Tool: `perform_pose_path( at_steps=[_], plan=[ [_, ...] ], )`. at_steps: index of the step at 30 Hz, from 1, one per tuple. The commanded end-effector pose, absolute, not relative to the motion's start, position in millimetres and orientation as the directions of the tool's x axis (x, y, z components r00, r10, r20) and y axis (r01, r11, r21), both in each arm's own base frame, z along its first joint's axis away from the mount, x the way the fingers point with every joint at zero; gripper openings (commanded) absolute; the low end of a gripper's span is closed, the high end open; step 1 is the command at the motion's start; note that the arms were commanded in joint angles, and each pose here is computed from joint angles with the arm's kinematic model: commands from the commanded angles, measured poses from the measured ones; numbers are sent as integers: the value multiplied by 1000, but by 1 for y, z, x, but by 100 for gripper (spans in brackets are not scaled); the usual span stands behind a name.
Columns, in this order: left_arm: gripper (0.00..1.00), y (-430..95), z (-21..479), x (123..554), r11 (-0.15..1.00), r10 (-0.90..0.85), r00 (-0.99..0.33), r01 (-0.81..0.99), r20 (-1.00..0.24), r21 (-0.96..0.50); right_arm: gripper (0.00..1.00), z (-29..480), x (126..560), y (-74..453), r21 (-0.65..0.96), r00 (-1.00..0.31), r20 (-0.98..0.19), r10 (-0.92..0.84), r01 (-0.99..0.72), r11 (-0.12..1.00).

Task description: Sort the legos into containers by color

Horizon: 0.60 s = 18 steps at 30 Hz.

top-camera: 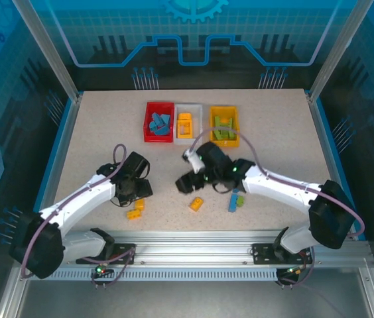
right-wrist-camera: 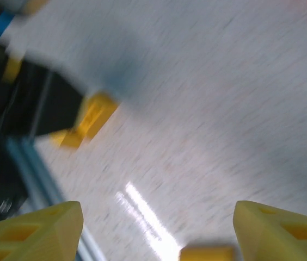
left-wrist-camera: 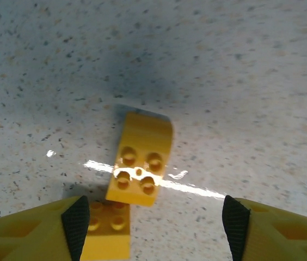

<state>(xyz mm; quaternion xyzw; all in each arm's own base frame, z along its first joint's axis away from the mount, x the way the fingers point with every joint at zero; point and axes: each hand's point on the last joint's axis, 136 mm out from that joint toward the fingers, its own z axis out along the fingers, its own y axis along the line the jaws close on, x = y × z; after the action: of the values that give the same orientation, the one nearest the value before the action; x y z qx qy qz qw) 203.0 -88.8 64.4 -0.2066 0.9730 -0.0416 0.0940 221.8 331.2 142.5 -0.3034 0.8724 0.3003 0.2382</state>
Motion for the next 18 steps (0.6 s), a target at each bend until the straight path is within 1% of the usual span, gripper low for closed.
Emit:
perform_pose_path(
  at_steps=[1, 6, 13, 18],
  plan=[
    [69, -96, 48, 204, 930, -358, -927, -344, -110, -130, 75, 164, 190, 356, 449, -667, -651, -363, -724, 524],
    [67, -93, 26, 201, 939, -340, -938, -335, -67, -79, 75, 151, 168, 365, 470, -686, -618, -385, -714, 519],
    [62, -85, 17, 192, 939, -343, -937, -340, -71, -51, 74, 148, 167, 378, 473, -690, -609, -392, -712, 519],
    [50, -91, 7, 193, 938, -344, -937, -340, -52, -74, 71, 144, 167, 381, 475, -697, -599, -394, -705, 527]
  ],
)
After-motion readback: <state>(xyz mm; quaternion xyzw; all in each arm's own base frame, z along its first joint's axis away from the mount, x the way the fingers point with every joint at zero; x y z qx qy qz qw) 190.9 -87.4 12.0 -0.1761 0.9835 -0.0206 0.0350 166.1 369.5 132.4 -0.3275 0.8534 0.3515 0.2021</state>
